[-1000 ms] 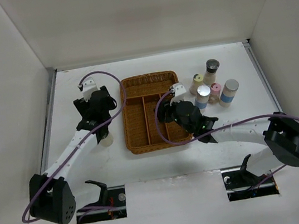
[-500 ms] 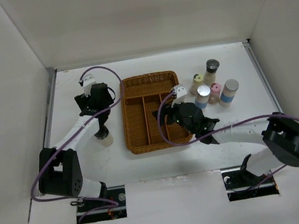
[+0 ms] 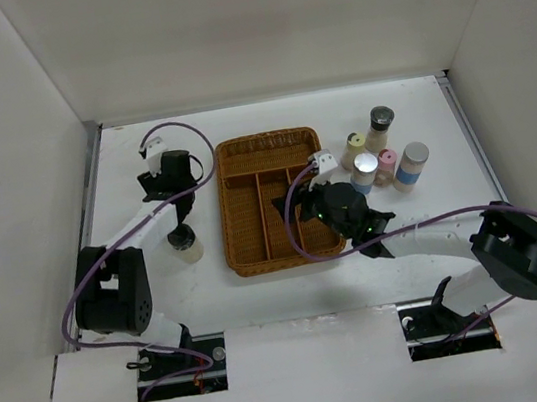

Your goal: Organize the condiment bottles

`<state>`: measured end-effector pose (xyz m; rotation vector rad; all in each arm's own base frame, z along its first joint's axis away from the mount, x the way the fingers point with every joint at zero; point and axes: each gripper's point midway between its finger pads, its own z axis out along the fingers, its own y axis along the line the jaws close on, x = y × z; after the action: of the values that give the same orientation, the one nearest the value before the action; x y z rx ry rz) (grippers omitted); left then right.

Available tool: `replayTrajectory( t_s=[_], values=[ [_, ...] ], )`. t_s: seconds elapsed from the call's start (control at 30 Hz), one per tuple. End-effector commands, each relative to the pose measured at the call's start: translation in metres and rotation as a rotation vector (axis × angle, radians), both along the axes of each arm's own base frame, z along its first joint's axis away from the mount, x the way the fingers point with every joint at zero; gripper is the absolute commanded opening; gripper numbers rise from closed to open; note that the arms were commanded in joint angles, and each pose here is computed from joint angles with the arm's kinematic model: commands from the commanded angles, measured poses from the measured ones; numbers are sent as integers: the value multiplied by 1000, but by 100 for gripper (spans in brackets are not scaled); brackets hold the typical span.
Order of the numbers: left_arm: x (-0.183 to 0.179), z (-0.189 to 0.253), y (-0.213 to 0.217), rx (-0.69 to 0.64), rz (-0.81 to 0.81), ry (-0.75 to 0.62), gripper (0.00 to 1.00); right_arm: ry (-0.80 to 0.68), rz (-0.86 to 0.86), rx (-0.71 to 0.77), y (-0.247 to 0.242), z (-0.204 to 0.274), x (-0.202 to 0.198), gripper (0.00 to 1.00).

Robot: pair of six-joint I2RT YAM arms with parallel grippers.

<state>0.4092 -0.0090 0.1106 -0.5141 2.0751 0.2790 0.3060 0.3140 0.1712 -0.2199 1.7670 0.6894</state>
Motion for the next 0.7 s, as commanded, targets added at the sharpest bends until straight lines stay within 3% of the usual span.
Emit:
replayTrajectory(
  t_s=[0.0, 0.07, 0.23, 0.47, 0.67],
  values=[
    [18, 20, 7, -35, 35, -86, 55, -52, -5, 69, -4, 24, 4, 78],
    [17, 25, 7, -42, 40, -102, 46, -54, -12, 75, -7, 25, 4, 78],
    [23, 72, -5, -62, 18, -227, 38, -56, -11, 77, -7, 25, 5, 78],
    [43, 181, -60, -95, -114, -439, 37, -49, -35, 72, -14, 21, 12, 78],
    [67, 199, -137, -110, -274, -450, 37, -45, -96, 98, -36, 24, 21, 77]
  ],
)
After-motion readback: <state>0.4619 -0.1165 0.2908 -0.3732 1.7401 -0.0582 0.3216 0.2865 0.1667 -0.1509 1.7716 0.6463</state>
